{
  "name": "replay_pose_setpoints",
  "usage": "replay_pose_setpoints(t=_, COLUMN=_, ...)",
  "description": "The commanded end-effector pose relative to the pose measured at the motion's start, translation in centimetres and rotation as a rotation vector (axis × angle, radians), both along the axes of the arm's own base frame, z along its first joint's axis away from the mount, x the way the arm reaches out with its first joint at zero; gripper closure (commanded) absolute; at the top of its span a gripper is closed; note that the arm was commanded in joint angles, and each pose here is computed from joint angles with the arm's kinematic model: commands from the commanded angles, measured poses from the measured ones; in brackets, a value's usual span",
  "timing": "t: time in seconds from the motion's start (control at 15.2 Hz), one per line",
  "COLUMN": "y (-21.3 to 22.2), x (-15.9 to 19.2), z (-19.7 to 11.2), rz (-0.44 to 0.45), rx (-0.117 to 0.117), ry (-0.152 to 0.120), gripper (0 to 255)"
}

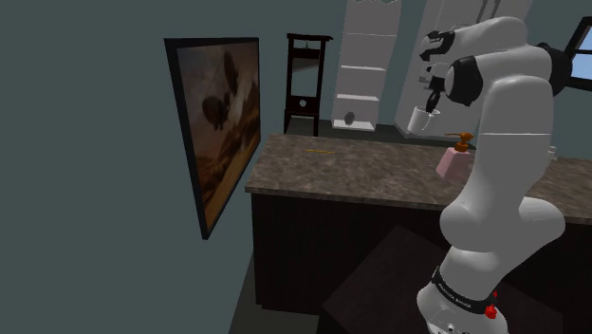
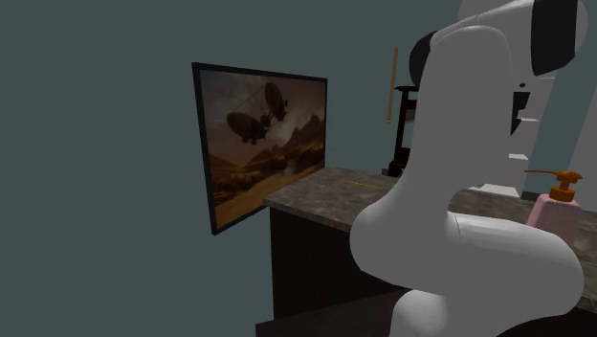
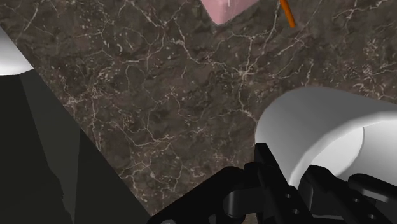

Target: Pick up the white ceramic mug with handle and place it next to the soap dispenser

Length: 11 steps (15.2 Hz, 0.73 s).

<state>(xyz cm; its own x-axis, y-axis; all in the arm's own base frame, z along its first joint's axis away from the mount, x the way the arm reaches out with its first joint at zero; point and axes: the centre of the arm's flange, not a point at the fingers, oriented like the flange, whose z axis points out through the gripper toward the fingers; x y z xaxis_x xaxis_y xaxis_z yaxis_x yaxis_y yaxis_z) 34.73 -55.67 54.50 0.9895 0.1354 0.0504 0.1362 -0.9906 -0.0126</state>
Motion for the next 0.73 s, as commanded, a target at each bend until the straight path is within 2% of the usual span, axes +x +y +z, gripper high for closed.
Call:
replay_pose_setpoints(t=0.0, y=0.0, x=0.0, z=-1.1, rz=0.0, rx=-0.001, ry=-0.001, gripper=255)
replay_pose_setpoints(t=0.66, y=0.0, x=0.0, z=-6.3, rz=0.0, rx=-0.001, ry=-0.001, gripper=255)
